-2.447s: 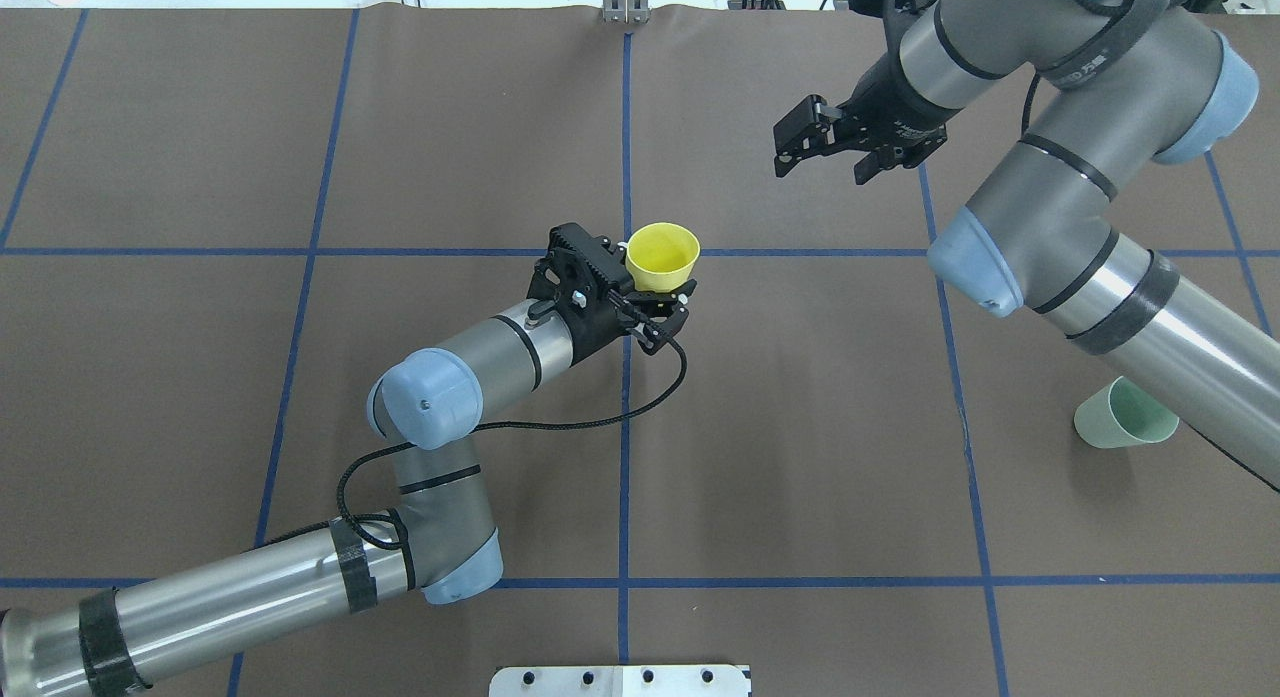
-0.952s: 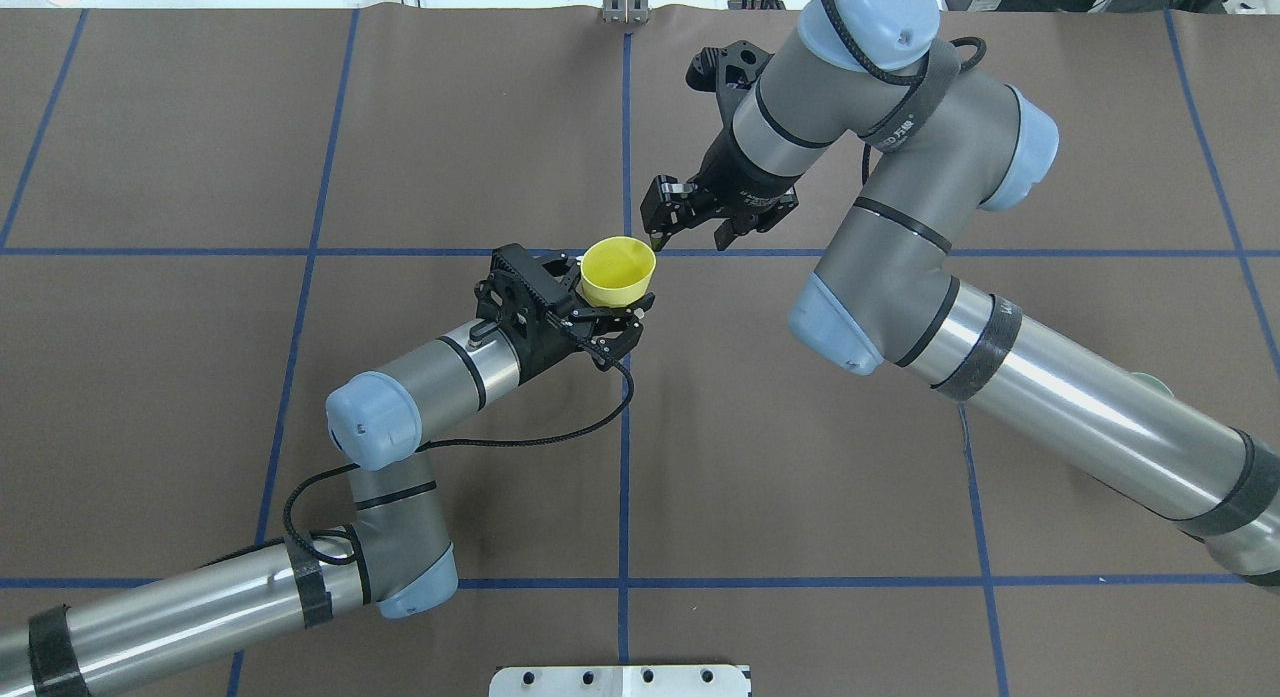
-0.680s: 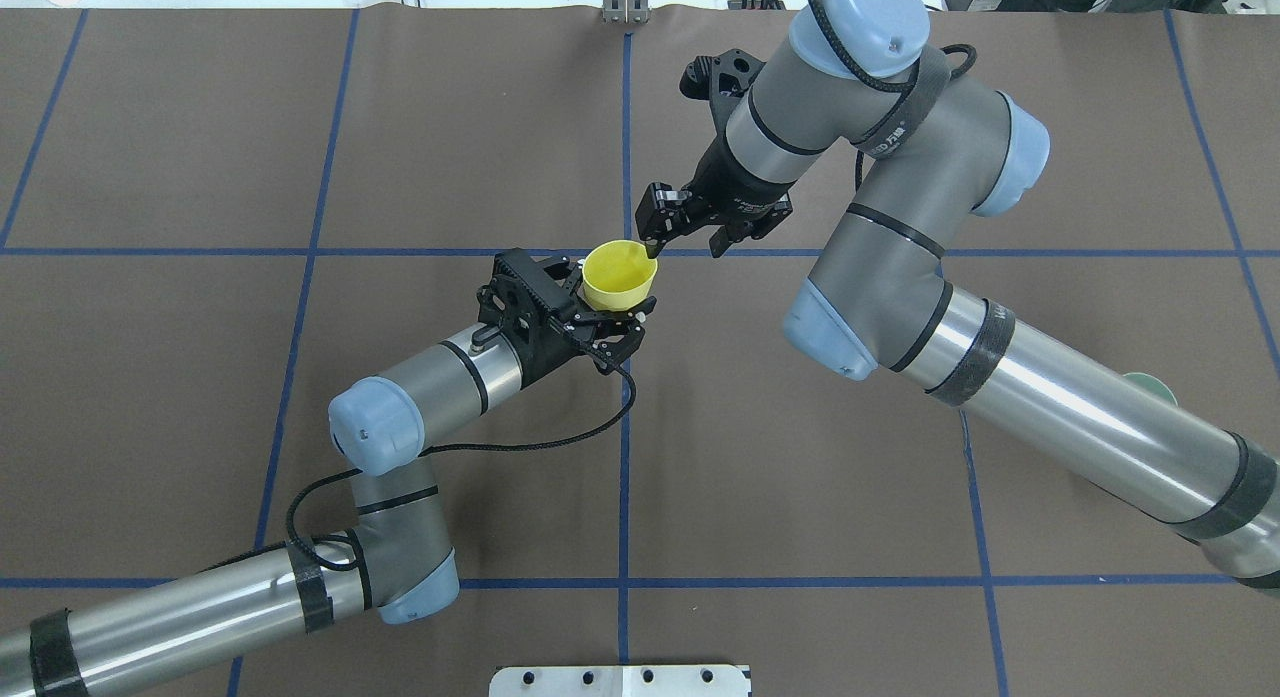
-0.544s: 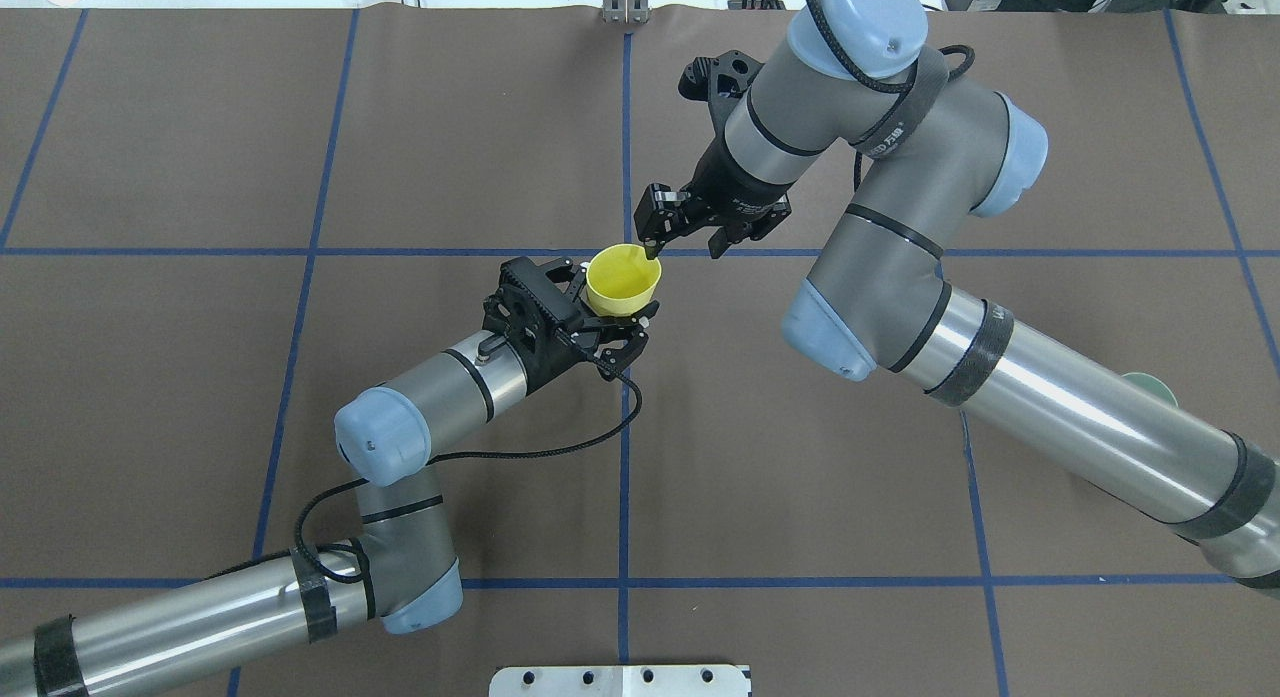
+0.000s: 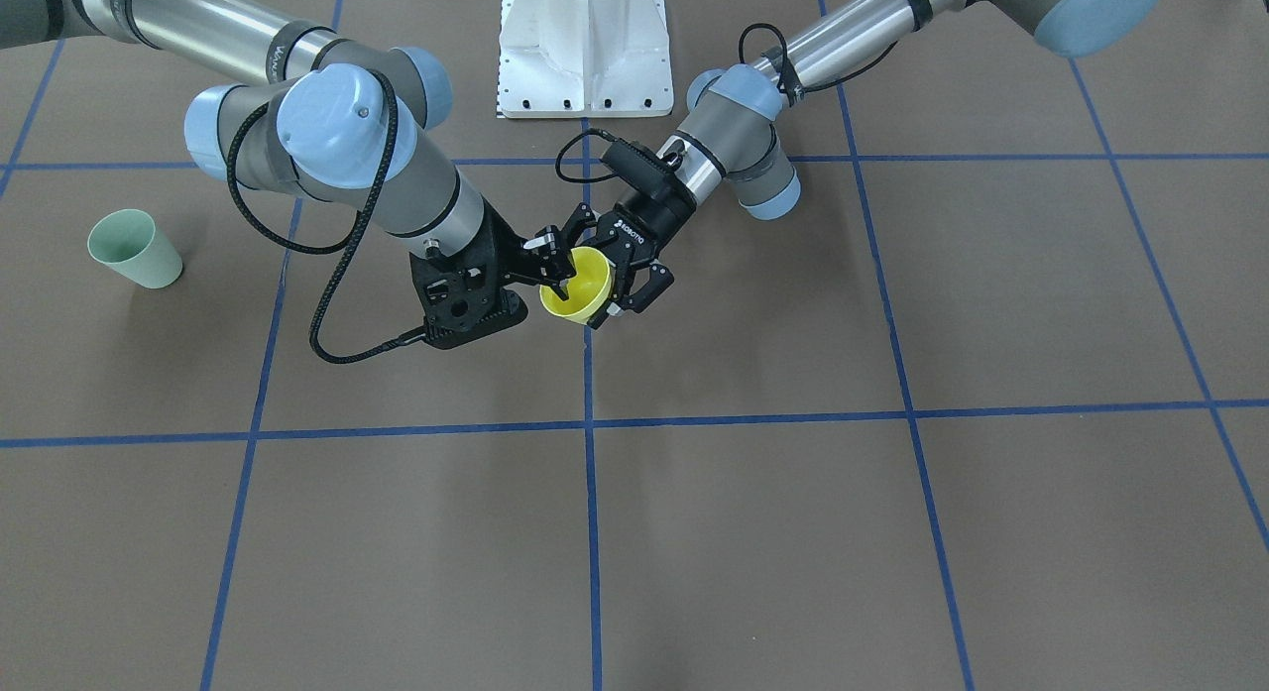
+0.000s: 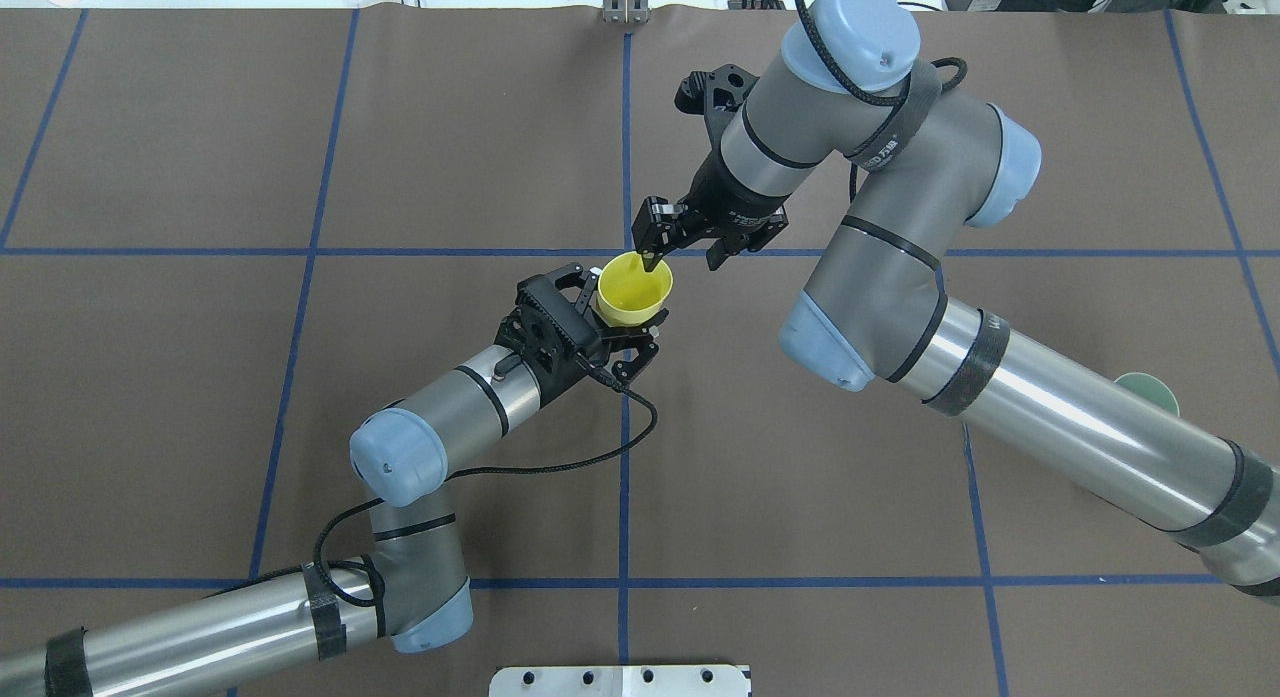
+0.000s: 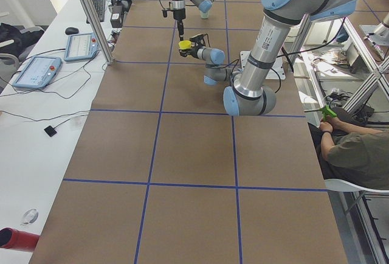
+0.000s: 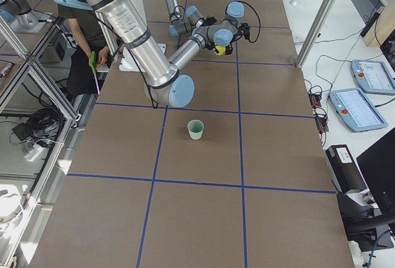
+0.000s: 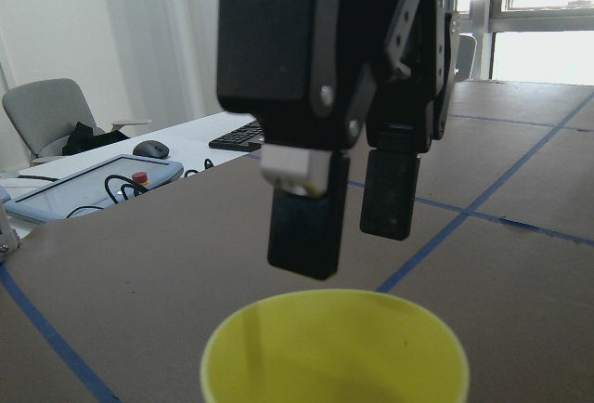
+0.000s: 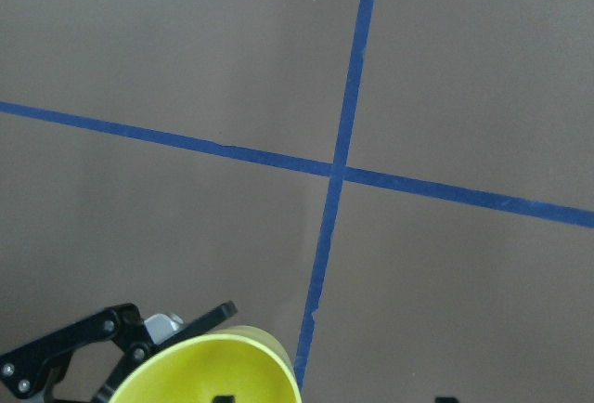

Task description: Transfer and stack yellow cup on green cup

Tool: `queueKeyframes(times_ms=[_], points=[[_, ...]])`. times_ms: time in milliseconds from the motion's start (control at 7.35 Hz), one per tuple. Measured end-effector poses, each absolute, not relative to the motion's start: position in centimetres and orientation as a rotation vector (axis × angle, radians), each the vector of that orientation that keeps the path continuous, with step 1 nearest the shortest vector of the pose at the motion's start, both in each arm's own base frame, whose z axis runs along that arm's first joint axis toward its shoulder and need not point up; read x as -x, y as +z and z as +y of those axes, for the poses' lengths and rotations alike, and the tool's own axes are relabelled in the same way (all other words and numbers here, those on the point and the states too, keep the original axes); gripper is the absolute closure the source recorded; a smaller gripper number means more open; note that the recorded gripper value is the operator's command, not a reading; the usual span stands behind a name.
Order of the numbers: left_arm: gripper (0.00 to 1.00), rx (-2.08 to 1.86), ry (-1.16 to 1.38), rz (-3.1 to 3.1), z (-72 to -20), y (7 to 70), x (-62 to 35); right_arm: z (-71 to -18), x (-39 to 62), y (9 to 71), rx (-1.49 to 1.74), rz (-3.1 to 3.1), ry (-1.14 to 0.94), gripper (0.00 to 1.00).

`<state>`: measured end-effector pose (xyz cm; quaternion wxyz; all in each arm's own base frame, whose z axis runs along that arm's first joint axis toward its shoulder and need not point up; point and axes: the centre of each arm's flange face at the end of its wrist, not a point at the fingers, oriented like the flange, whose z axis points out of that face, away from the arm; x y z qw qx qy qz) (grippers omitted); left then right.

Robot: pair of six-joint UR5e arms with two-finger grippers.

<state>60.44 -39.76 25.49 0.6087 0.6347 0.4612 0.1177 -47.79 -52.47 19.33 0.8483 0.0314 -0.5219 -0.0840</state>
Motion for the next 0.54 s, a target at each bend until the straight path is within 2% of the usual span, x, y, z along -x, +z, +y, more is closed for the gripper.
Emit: queueKeyframes(times_ms=[272,544], points=[[0.35,-1.469,0.271,1.067,-39.8,25.2,-60.5,-52.0,48.0,19.4,-0.043,-1.109,-0.182,0.28],[0.35,-1.47,0.27,1.067,-39.8,25.2,-60.5,-51.2,48.7,19.5,-0.022,-1.112,-0.185,0.54]])
